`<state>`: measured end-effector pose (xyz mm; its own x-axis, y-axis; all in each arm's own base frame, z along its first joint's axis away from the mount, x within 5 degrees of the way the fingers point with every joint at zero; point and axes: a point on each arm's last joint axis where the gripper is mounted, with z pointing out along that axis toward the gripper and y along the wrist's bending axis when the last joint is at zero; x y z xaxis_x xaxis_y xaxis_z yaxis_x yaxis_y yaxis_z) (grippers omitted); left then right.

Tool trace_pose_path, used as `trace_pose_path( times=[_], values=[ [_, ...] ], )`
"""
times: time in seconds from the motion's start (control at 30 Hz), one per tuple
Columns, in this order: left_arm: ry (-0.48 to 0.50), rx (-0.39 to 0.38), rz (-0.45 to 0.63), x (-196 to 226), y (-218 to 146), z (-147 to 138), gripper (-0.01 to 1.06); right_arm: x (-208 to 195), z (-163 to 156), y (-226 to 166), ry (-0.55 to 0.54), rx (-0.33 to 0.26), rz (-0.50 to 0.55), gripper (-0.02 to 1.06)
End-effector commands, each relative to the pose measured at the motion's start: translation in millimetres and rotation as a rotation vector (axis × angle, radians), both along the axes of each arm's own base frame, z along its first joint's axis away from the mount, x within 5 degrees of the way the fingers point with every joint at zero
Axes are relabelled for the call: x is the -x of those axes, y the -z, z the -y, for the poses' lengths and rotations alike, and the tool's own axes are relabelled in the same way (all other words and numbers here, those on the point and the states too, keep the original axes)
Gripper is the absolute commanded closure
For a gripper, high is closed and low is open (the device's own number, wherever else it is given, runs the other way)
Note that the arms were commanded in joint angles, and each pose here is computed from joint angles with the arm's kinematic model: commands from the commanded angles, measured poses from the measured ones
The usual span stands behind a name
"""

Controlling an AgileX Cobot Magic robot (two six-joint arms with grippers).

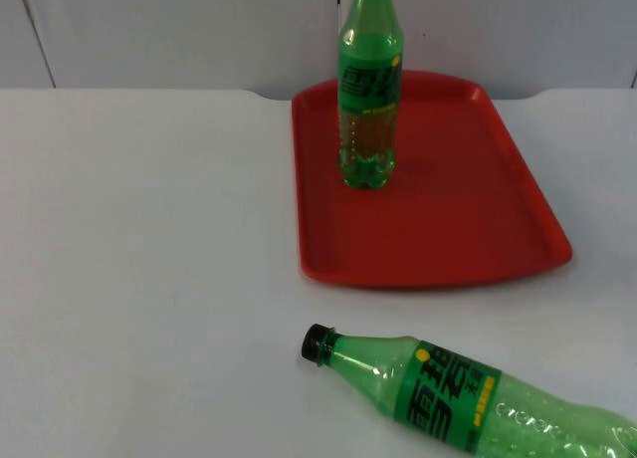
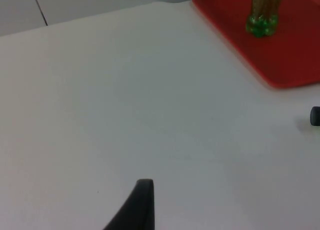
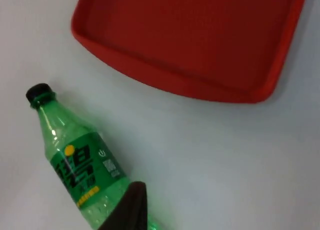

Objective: Place the bottle upright on the tray.

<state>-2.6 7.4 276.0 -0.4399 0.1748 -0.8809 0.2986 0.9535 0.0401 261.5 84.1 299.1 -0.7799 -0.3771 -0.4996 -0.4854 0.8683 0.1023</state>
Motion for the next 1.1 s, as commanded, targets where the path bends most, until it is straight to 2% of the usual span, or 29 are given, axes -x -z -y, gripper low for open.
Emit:
trace_pose_path(
  times=[0.0,0.07,0.13,0.23,0.27,0.3,0.43,0.47,0.63,1.07],
  values=[
    [0.01,0.0,-0.002,0,1,0,0.0,-9,-16,2,-0.051,0.0,0.02,0.06],
    [0.01,0.0,-0.002,0,1,0,0.0,-14,-36,5,-0.11,0.002,0.01,0.06],
    [0.01,0.0,-0.002,0,1,0,0.0,-15,-40,6,-0.121,0.003,0.006,0.06],
    [0.01,0.0,-0.002,0,1,0,0.0,-18,-76,12,-0.229,0.021,-0.002,0.06],
    [0.01,0.0,-0.002,0,1,0,0.0,-18,-76,12,-0.229,0.021,-0.002,0.06],
    [0.01,0.0,-0.002,0,1,0,0.0,-17,-87,14,-0.269,0.04,0.001,0.06],
    [0.01,0.0,-0.002,0,1,0,0.0,-10,-125,26,-0.425,0.182,0.032,0.06],
    [0.01,0.0,-0.002,0,1,0,0.0,-10,-125,26,-0.425,0.182,0.032,0.06],
    [0.008,-0.002,-0.001,0,1,0,0.0,2,-155,46,-0.519,0.294,0.014,0.06],
    [0.0,-0.013,0.005,-1,1,-1,0.0,3,-171,79,-0.494,0.325,-0.083,0.06]
  ],
)
